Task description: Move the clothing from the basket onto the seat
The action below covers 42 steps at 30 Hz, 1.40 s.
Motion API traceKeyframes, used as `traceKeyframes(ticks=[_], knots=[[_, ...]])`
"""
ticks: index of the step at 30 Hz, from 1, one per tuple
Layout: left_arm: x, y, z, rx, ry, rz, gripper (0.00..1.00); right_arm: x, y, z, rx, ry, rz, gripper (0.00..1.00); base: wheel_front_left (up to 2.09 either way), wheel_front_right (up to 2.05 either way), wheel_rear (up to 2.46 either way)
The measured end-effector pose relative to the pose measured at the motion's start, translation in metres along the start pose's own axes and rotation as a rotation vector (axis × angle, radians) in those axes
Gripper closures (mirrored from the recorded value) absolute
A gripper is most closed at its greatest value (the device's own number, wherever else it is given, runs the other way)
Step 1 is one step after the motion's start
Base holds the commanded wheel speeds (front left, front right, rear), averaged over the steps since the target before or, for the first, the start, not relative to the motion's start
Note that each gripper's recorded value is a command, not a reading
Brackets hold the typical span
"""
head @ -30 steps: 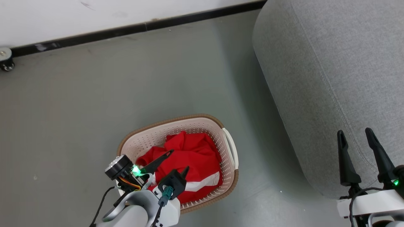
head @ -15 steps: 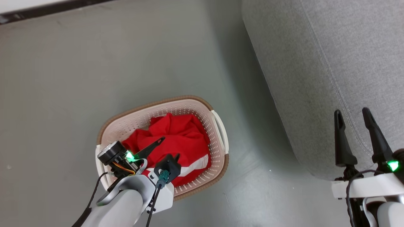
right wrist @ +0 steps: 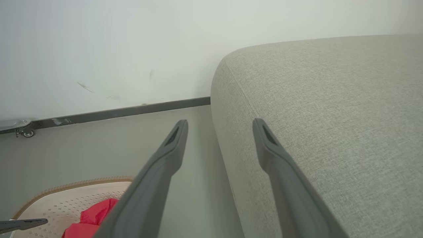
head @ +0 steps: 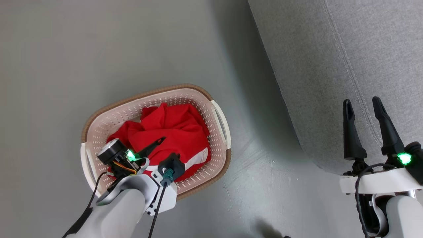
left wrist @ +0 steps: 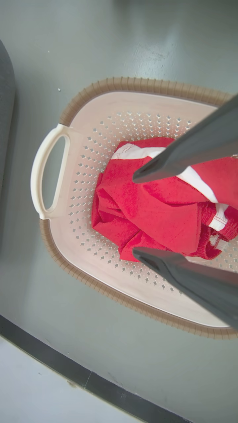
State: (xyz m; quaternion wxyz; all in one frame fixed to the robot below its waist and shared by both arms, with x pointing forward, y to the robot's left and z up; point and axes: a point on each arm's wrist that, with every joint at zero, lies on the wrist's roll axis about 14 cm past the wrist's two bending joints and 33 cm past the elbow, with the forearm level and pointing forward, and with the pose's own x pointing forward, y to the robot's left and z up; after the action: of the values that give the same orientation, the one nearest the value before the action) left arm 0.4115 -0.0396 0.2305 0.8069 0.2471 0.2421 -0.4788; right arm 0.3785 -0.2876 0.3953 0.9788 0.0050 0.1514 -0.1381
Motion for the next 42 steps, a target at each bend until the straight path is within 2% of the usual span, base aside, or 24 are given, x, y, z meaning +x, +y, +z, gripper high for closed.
traceKeyframes(ticks=[21, 31, 42], knots=[[0.043, 0.004, -0.031, 0.032, 0.059, -0.027, 0.00, 0.022, -0.002, -0.023, -0.005, 0.036, -0.015, 0.00, 0.00, 0.00, 0.00], [0.052, -0.002, -0.062, 0.059, 0.128, -0.046, 0.00, 0.030, -0.003, -0.034, 0.001, 0.062, -0.020, 0.00, 0.00, 0.00, 0.00], [0.064, -0.001, -0.083, 0.127, 0.175, -0.044, 0.00, 0.036, -0.006, -0.043, -0.009, 0.078, -0.030, 0.00, 0.00, 0.00, 0.00]])
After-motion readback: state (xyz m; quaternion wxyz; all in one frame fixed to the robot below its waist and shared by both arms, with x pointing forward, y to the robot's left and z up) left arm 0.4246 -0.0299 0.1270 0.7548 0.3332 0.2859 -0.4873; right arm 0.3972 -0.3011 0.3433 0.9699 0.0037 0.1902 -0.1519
